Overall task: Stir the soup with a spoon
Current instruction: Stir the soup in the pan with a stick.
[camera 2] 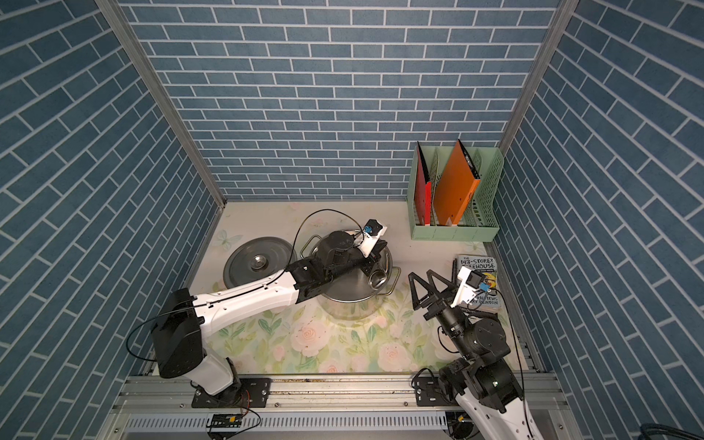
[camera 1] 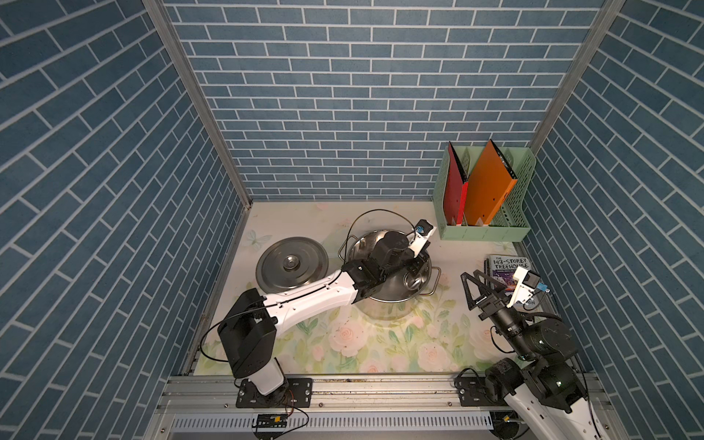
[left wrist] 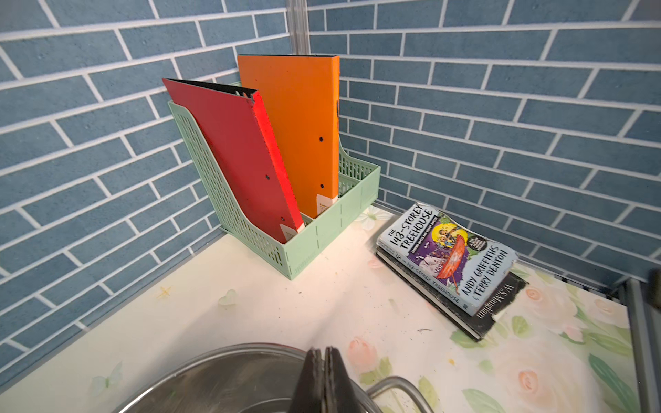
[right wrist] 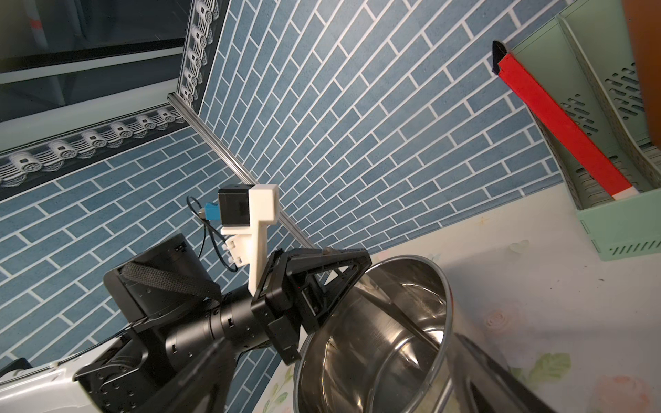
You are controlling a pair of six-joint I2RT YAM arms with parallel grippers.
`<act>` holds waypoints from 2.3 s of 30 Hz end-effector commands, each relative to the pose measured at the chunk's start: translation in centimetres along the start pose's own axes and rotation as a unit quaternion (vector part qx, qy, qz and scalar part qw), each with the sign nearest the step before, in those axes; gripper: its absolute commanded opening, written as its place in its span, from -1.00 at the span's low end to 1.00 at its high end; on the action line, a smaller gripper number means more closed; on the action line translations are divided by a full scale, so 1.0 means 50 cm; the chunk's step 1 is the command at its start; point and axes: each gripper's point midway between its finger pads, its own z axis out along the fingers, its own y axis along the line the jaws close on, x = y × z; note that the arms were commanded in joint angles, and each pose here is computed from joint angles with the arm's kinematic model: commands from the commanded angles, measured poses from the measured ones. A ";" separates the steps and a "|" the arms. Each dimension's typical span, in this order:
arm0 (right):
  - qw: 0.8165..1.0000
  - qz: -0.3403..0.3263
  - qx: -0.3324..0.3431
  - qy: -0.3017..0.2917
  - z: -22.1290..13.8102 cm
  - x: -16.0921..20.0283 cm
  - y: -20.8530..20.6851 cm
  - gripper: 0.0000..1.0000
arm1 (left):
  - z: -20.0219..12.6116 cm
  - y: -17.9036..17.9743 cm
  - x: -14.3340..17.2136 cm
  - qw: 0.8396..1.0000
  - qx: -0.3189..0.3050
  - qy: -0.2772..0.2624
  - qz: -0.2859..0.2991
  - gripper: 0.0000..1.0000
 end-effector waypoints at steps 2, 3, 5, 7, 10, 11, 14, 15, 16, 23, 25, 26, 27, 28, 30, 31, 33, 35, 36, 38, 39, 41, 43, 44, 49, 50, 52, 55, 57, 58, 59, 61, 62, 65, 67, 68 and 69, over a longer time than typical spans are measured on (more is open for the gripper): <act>1.000 0.002 -0.005 -0.007 -0.002 -0.006 0.006 0.93 | -0.054 -0.023 -0.004 1.000 0.004 -0.003 0.010 -1.00; 1.000 0.003 -0.005 -0.005 0.000 -0.004 0.004 0.93 | -0.064 -0.026 0.004 1.000 0.005 0.001 0.010 -1.00; 1.000 0.003 -0.005 -0.005 0.002 -0.002 0.003 0.93 | -0.088 -0.028 0.018 1.000 0.006 0.010 0.008 -1.00; 1.000 0.004 -0.004 -0.003 0.004 0.000 0.001 0.93 | -0.112 -0.023 0.034 1.000 0.001 0.019 0.006 -1.00; 1.000 0.004 -0.004 -0.001 0.009 0.003 -0.001 0.93 | -0.144 0.000 0.061 0.999 -0.026 0.039 0.008 -1.00; 1.000 0.004 -0.005 -0.001 0.010 0.003 -0.001 0.93 | -0.154 0.011 0.069 0.998 -0.039 0.046 0.011 -1.00; 1.000 0.006 -0.008 -0.001 0.014 0.004 0.000 0.93 | -0.177 0.046 0.085 0.995 -0.078 0.062 0.016 -1.00; 1.000 0.006 -0.008 0.001 0.016 0.005 0.000 0.93 | -0.183 0.060 0.089 0.993 -0.092 0.066 0.015 -1.00; 1.000 0.007 -0.008 0.002 0.017 0.006 0.000 0.93 | -0.188 0.077 0.094 0.992 -0.107 0.068 0.013 -1.00; 1.000 0.007 -0.008 0.005 0.018 0.006 0.001 0.93 | -0.189 0.163 0.101 0.986 -0.154 0.064 0.005 -1.00; 1.000 0.008 -0.007 0.006 0.018 0.007 0.001 0.94 | -0.176 0.158 0.098 0.988 -0.142 0.060 0.015 -1.00; 1.000 0.009 -0.006 0.007 0.019 0.008 0.000 0.93 | -0.170 0.154 0.095 0.989 -0.135 0.057 0.019 -1.00; 1.000 0.009 -0.005 0.009 0.018 0.008 0.000 0.93 | -0.164 0.149 0.093 0.990 -0.127 0.054 0.023 -1.00; 1.000 0.009 -0.002 0.010 0.018 0.009 -0.002 0.93 | -0.161 0.146 0.090 0.991 -0.123 0.050 0.025 -1.00; 1.000 0.007 -0.001 0.011 0.017 0.010 -0.003 0.93 | -0.159 0.140 0.083 0.992 -0.114 0.040 0.037 -1.00; 1.000 0.005 0.000 0.013 0.017 0.011 -0.004 0.93 | -0.158 0.136 0.081 0.993 -0.108 0.036 0.045 -1.00; 1.000 0.003 0.001 0.016 0.019 0.014 -0.005 0.93 | -0.158 0.126 0.075 0.993 -0.093 0.028 0.064 -1.00; 1.000 0.002 0.004 0.022 0.021 0.018 -0.008 0.92 | -0.156 0.118 0.073 0.993 -0.081 0.027 0.083 -1.00; 1.000 0.001 0.005 0.024 0.023 0.020 -0.009 0.92 | -0.157 0.115 0.071 0.992 -0.076 0.025 0.094 -1.00; 1.000 -0.001 0.005 0.030 0.026 0.024 -0.009 0.92 | -0.159 0.105 0.074 0.990 -0.060 0.027 0.127 -1.00; 0.999 -0.001 0.005 0.034 0.029 0.028 -0.010 0.92 | -0.159 0.099 0.078 0.987 -0.052 0.030 0.146 -1.00; 0.999 0.001 0.000 0.040 0.034 0.031 -0.007 0.91 | -0.161 0.092 0.085 0.982 -0.040 0.038 0.178 -1.00; 0.999 0.003 -0.005 0.045 0.039 0.034 -0.004 0.91 | -0.165 0.087 0.096 0.975 -0.029 0.049 0.214 -1.00; 0.999 0.003 -0.005 0.048 0.041 0.036 -0.004 0.91 | -0.167 0.082 0.101 0.971 -0.021 0.053 0.233 -1.00; 0.997 0.005 -0.006 0.076 0.058 0.051 -0.002 0.89 | -0.193 0.030 0.116 0.943 0.040 0.026 0.330 -1.00; 0.996 0.006 -0.006 0.083 0.062 0.054 0.000 0.89 | -0.199 0.019 0.117 0.937 0.050 0.017 0.347 -1.00; 0.994 0.002 0.003 0.105 0.070 0.064 -0.003 0.88 | -0.208 0.003 0.121 0.926 0.067 0.004 0.371 -1.00; 0.989 -0.006 0.030 0.147 0.081 0.080 -0.014 0.89 | -0.216 -0.010 0.121 0.917 0.076 -0.010 0.391 -1.00; 0.984 -0.008 0.029 0.177 0.090 0.094 -0.010 0.89 | -0.228 -0.028 0.125 0.901 0.087 -0.027 0.424 -1.00; 0.982 -0.006 0.022 0.188 0.094 0.098 -0.003 0.90 | -0.234 -0.038 0.131 0.889 0.093 -0.035 0.447 -1.00; 0.980 -0.003 0.015 0.198 0.099 0.102 0.003 0.91 | -0.242 -0.046 0.135 0.877 0.096 -0.044 0.468 -1.00; 0.976 0.003 -0.001 0.216 0.108 0.109 0.018 0.91 | -0.254 -0.058 0.136 0.864 0.092 -0.061 0.491 -1.00; 0.975 0.006 -0.007 0.223 0.112 0.111 0.024 0.91 | -0.257 -0.061 0.134 0.861 0.086 -0.067 0.497 -1.00; 0.967 0.016 -0.032 0.251 0.128 0.121 0.045 0.91 | -0.264 -0.072 0.142 0.841 0.072 -0.077 0.531 -1.00; 0.962 0.028 -0.052 0.266 0.137 0.128 0.060 0.90 | -0.263 -0.078 0.154 0.823 0.063 -0.076 0.560 -1.00; 0.961 0.036 -0.063 0.268 0.143 0.127 0.069 0.89 | -0.264 -0.080 0.156 0.812 0.056 -0.077 0.575 -1.00; 0.957 0.046 -0.079 0.276 0.147 0.131 0.080 0.89 | -0.264 -0.084 0.160 0.801 0.049 -0.078 0.591 -1.00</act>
